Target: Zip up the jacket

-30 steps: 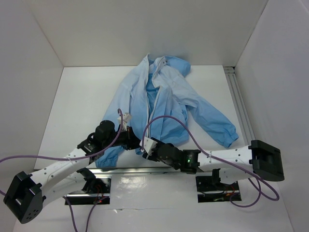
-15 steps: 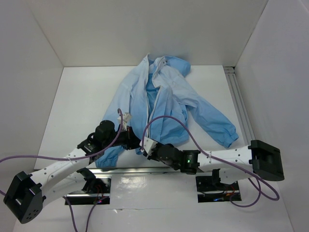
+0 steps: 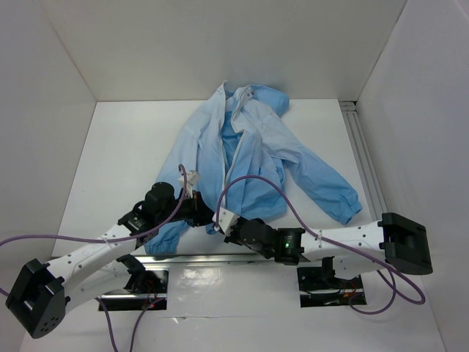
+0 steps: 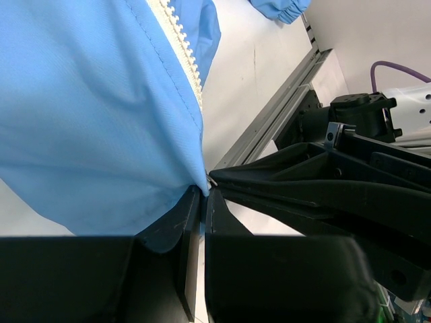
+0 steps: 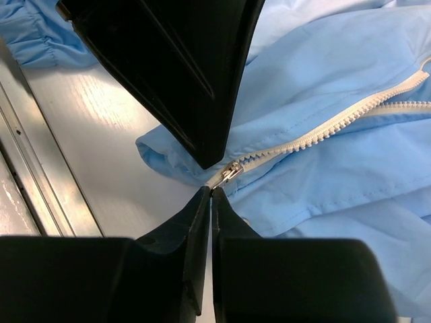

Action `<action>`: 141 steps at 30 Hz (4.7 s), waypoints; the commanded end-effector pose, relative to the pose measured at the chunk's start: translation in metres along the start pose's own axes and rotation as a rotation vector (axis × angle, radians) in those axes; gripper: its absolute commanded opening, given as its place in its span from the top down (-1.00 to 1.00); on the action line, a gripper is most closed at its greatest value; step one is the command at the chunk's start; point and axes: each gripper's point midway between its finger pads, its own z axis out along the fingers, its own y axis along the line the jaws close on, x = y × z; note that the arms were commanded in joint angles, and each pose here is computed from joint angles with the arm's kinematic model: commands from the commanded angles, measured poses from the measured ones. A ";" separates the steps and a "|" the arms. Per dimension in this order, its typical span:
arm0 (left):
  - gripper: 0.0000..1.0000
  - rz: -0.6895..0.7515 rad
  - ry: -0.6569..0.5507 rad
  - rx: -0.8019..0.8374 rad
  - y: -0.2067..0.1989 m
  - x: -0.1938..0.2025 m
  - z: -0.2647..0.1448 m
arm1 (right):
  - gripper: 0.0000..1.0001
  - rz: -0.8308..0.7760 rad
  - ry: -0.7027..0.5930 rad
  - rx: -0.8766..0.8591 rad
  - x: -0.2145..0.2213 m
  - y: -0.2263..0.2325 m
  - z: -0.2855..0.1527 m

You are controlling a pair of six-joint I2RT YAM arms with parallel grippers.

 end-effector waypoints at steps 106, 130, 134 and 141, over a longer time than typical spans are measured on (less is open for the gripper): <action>1.00 -0.039 0.023 -0.064 -0.002 0.004 -0.016 | 0.21 -0.026 -0.173 -0.429 -0.029 -0.082 0.010; 1.00 -0.025 0.044 -0.051 -0.004 0.006 -0.015 | 0.16 -0.075 -0.161 -0.605 -0.034 -0.048 0.037; 1.00 -0.025 0.044 -0.051 -0.003 0.008 -0.016 | 0.19 -0.078 -0.162 -0.614 -0.037 -0.045 0.036; 1.00 -0.025 0.044 -0.051 -0.003 0.008 -0.016 | 0.53 -0.075 -0.165 -0.602 -0.039 -0.047 0.032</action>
